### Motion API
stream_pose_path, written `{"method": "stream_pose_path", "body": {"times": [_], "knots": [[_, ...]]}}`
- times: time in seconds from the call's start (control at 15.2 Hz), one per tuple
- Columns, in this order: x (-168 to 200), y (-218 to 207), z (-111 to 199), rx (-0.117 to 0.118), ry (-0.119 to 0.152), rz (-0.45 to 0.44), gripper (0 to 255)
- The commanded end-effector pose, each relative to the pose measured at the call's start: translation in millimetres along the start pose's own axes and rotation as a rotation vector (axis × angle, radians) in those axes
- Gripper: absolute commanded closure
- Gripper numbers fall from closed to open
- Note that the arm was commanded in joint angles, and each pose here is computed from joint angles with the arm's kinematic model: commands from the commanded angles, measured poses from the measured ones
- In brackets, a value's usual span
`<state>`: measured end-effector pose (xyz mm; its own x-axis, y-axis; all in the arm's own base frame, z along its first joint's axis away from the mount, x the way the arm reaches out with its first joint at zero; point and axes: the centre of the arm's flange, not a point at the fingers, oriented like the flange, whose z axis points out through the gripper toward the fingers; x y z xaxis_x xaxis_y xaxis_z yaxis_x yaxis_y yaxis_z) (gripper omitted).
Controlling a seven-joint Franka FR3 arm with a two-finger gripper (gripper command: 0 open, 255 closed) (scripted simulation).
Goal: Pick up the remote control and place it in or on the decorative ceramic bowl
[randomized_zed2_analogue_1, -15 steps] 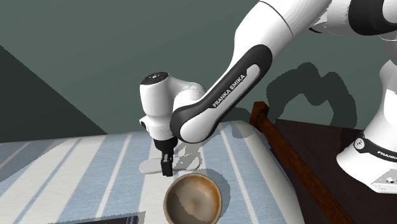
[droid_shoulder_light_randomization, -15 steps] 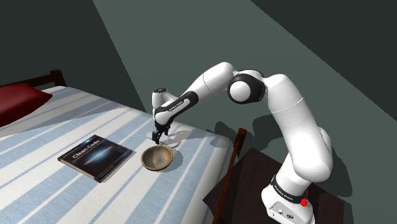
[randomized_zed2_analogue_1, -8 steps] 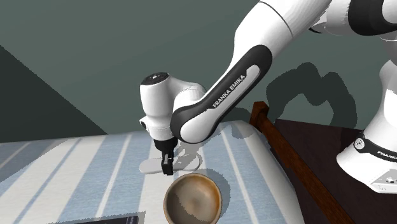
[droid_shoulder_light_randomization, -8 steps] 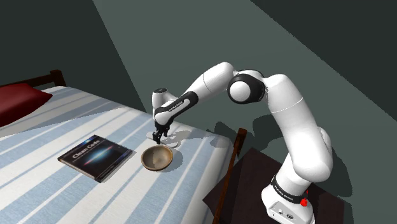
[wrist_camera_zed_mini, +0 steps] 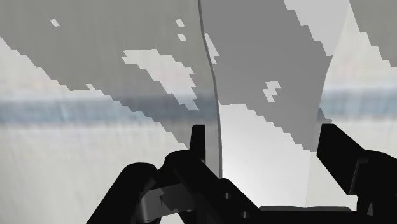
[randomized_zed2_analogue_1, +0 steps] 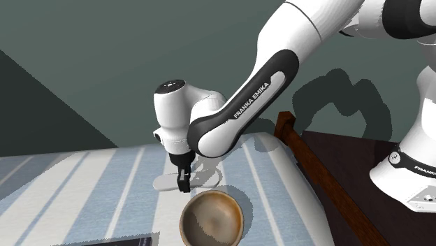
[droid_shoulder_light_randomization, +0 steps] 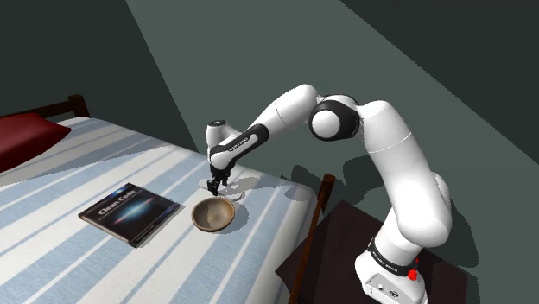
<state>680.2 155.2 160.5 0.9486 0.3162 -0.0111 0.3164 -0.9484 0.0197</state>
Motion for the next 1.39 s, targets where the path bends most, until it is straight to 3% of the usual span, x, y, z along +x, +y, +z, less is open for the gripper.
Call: {"method": "stream_pose_path", "body": {"times": [0.0,1.32], "knots": [[0,0,-5,0.0,0.0,0.0,255],[-1,2,-111,0.0,0.0,0.0,255]]}}
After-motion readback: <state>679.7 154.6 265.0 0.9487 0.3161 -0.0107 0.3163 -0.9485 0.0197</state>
